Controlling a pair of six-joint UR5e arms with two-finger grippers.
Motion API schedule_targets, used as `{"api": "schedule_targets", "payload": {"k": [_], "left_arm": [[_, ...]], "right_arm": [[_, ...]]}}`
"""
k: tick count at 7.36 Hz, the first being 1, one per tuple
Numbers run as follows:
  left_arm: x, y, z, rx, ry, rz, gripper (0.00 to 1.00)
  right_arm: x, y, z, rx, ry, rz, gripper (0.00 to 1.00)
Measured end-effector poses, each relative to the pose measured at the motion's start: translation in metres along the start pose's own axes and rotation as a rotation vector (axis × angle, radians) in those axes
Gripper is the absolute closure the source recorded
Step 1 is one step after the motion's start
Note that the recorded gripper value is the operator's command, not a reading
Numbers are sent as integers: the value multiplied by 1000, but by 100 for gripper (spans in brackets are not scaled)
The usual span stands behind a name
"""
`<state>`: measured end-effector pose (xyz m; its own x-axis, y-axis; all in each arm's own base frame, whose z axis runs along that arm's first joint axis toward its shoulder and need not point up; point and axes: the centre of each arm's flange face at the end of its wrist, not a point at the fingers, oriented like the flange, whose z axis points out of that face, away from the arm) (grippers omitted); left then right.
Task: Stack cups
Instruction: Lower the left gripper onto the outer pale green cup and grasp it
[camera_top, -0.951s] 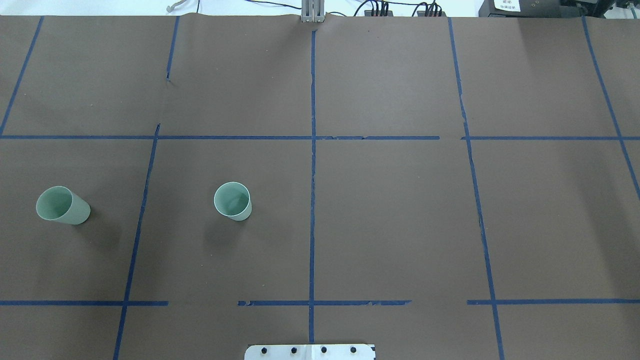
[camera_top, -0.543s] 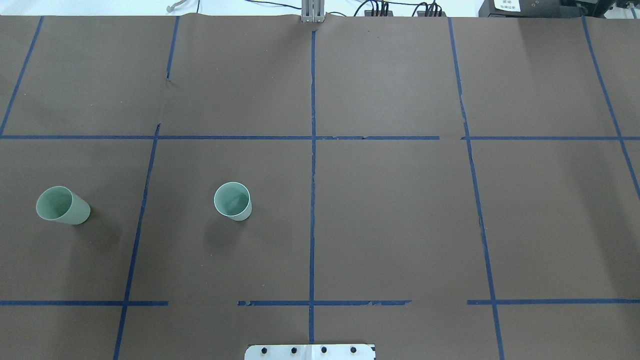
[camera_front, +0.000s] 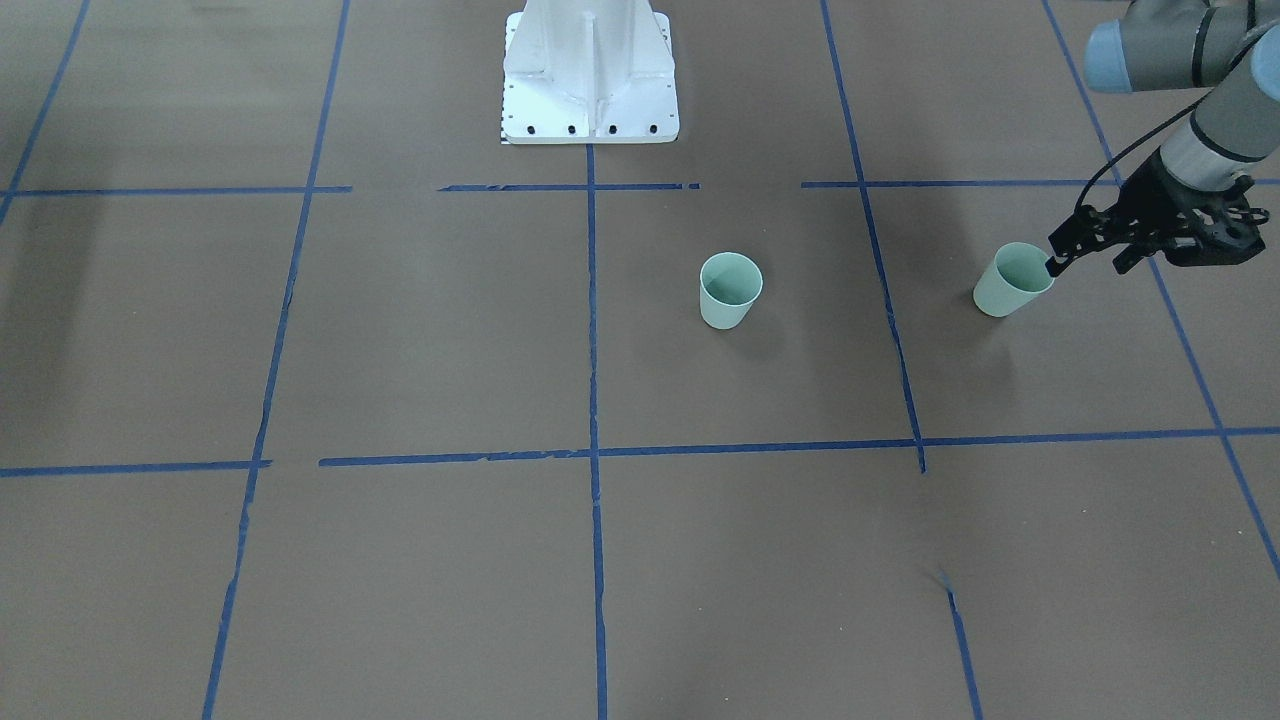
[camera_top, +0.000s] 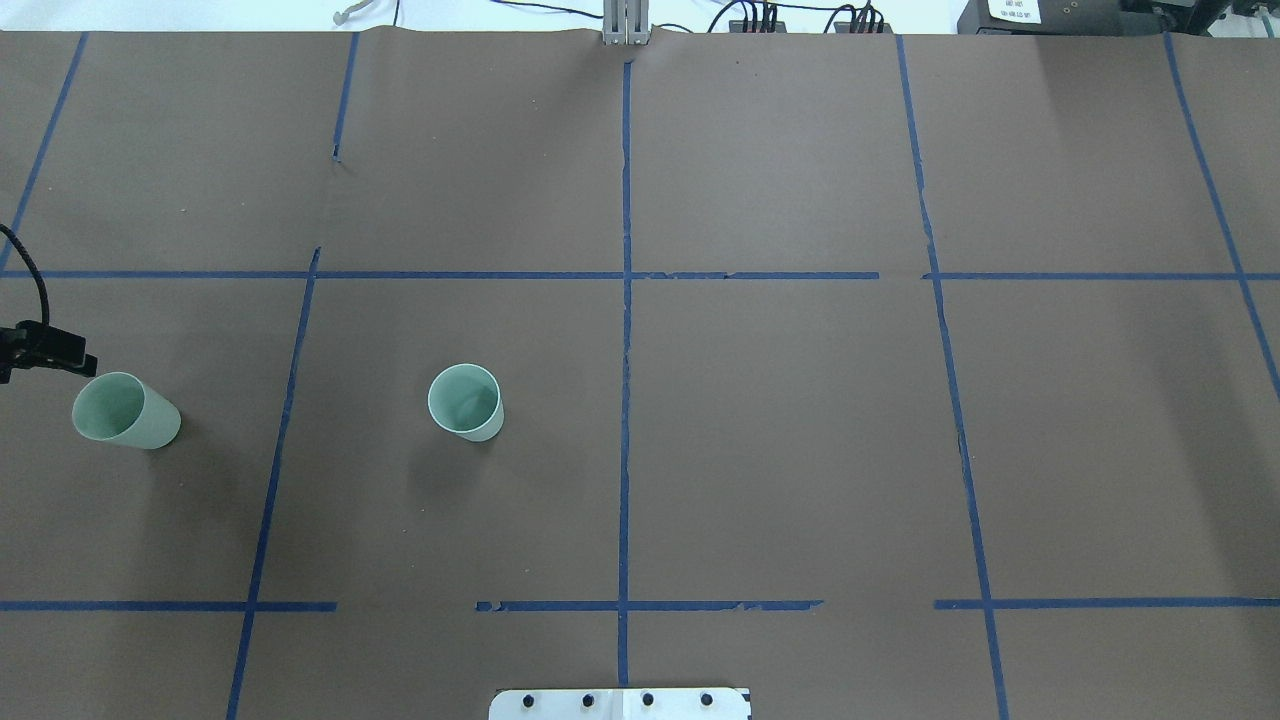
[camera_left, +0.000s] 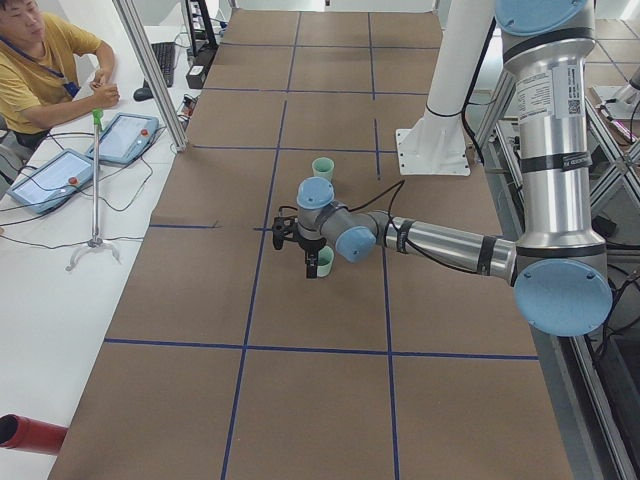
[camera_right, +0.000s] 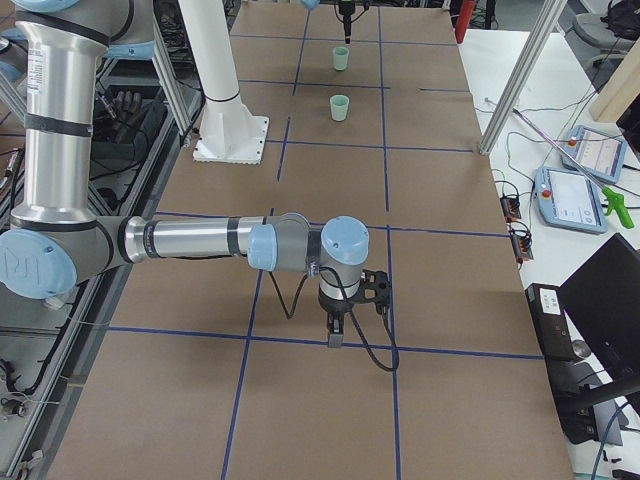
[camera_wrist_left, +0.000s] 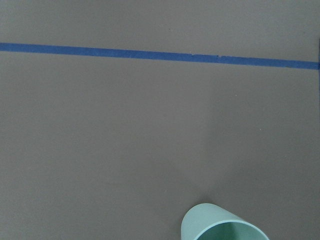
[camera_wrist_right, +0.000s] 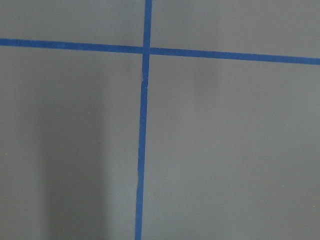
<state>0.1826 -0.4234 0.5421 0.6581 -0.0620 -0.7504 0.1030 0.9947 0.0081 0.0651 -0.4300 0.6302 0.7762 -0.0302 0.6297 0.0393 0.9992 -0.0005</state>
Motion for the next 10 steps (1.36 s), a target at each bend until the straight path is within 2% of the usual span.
{"api": "schedule_targets", "payload": {"k": [1, 2, 3, 4, 7, 10], "left_arm": [[6, 5, 8, -13, -6, -2, 3], [10, 9, 15, -26, -9, 2, 17], [12, 13, 21, -40, -13, 7, 54], [12, 16, 27, -52, -18, 9, 100], [12, 19, 32, -73, -17, 5, 100], [23, 17, 19, -55, 3, 8, 100]], "right_arm": [[0, 0, 0, 0, 0, 0, 0], [0, 0, 0, 0, 0, 0, 0], [0, 0, 0, 0, 0, 1, 0], [0, 0, 0, 0, 0, 1, 0], [0, 0, 0, 0, 0, 1, 0], [0, 0, 0, 1, 0, 1, 0]]}}
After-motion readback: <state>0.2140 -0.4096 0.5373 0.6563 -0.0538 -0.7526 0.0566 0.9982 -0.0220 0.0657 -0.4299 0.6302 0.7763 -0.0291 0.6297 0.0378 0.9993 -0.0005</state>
